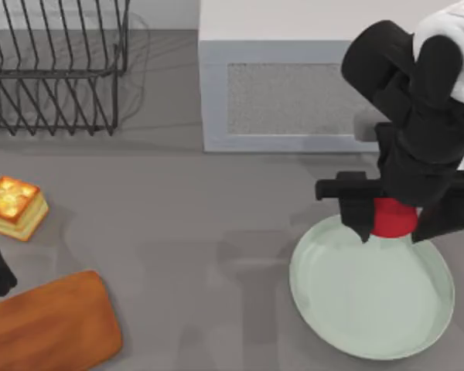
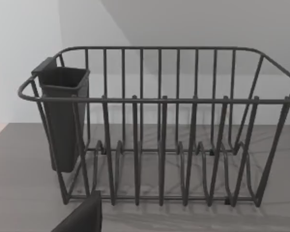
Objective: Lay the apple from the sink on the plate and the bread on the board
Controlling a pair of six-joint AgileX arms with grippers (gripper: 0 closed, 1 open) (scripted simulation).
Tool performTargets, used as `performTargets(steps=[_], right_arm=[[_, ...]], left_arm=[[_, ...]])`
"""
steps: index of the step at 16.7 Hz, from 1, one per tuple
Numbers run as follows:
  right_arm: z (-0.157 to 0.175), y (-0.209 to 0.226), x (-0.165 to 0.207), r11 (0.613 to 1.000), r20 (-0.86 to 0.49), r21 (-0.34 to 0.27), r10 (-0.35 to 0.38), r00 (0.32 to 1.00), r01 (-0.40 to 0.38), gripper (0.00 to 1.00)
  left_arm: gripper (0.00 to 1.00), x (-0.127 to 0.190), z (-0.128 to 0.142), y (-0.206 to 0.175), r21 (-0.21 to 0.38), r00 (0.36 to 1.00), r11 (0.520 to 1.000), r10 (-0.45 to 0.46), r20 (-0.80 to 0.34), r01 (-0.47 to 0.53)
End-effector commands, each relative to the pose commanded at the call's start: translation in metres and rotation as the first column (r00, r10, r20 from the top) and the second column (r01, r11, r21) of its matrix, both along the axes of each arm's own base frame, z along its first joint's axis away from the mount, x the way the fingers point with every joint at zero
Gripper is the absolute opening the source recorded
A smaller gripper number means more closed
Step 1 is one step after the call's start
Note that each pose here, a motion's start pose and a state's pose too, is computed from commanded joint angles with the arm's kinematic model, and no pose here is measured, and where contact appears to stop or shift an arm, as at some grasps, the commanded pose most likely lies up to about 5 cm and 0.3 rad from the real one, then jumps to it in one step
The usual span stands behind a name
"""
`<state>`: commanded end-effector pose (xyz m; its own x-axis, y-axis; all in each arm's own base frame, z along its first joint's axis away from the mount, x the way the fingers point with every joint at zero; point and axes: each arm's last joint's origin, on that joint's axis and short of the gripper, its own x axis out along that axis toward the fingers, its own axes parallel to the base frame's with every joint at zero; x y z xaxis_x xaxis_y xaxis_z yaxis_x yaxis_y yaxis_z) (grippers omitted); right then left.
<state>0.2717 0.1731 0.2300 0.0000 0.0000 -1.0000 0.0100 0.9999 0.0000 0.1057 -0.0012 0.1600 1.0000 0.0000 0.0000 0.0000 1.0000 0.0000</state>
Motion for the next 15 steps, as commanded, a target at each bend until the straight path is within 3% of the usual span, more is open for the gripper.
performTargets(steps=[9, 15], right_arm=[[0.0, 0.0, 0.0, 1.0, 0.0, 0.0, 0.0, 1.0, 0.0, 0.98], [0.0, 0.0, 0.0, 1.0, 0.0, 0.0, 0.0, 1.0, 0.0, 1.0]], left_arm=[[1.0, 0.0, 0.0, 0.0, 0.0, 1.0, 1.0, 0.0, 0.0, 0.0], [1.0, 0.0, 0.0, 0.0, 0.0, 1.0, 1.0, 0.0, 0.0, 0.0]])
